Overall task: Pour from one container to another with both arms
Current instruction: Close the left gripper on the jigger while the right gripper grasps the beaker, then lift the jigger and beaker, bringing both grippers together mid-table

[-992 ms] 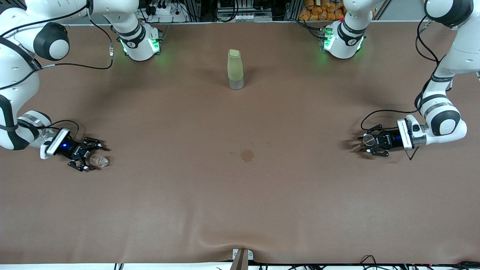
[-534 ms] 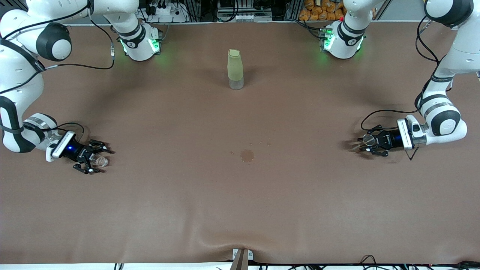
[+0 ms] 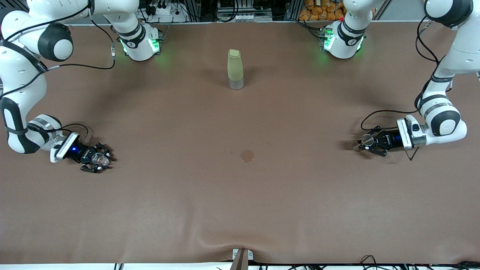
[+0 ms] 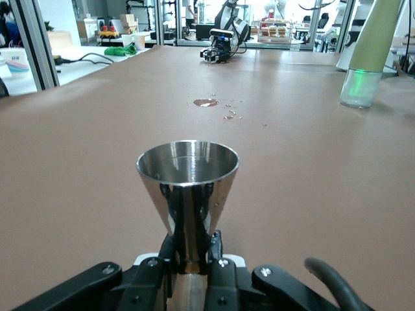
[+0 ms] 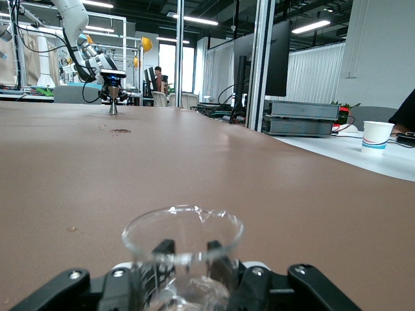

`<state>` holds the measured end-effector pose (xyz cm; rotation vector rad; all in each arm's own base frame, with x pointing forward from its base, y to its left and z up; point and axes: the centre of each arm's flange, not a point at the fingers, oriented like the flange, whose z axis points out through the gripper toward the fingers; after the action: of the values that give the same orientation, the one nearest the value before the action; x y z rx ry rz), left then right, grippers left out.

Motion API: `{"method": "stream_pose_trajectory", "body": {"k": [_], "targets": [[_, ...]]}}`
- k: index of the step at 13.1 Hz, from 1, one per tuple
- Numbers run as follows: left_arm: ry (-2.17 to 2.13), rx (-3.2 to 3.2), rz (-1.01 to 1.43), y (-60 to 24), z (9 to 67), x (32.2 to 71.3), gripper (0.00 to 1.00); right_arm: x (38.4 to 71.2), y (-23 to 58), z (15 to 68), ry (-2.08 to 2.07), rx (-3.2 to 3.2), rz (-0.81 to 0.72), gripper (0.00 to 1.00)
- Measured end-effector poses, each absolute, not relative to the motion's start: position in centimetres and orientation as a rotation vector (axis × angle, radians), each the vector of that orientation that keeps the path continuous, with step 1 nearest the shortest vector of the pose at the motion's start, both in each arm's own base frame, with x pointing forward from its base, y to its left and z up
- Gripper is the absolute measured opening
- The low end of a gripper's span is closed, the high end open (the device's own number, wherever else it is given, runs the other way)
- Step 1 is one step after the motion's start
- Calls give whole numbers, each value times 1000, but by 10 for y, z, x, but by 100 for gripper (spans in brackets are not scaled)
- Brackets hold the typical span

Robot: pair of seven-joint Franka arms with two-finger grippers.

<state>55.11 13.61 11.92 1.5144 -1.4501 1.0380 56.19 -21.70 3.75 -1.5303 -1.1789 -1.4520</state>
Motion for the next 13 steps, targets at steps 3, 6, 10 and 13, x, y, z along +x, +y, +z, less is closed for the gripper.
{"method": "stream_pose_trajectory", "body": {"k": [3, 6, 10, 13], "targets": [[-1480, 1436, 1072, 107, 143, 578, 21, 564, -210, 38, -1156, -1527, -1426, 18], [-1489, 1325, 1085, 56, 183, 614, 21, 575, -181, 42, -1151, -1488, -1385, 17], [-1557, 1195, 1039, -63, 221, 642, 21, 598, -123, 86, -1105, -1441, -1258, 17], [-1545, 1192, 1028, -163, 232, 645, 21, 605, -80, 123, -1042, -1383, -1152, 17]]}}
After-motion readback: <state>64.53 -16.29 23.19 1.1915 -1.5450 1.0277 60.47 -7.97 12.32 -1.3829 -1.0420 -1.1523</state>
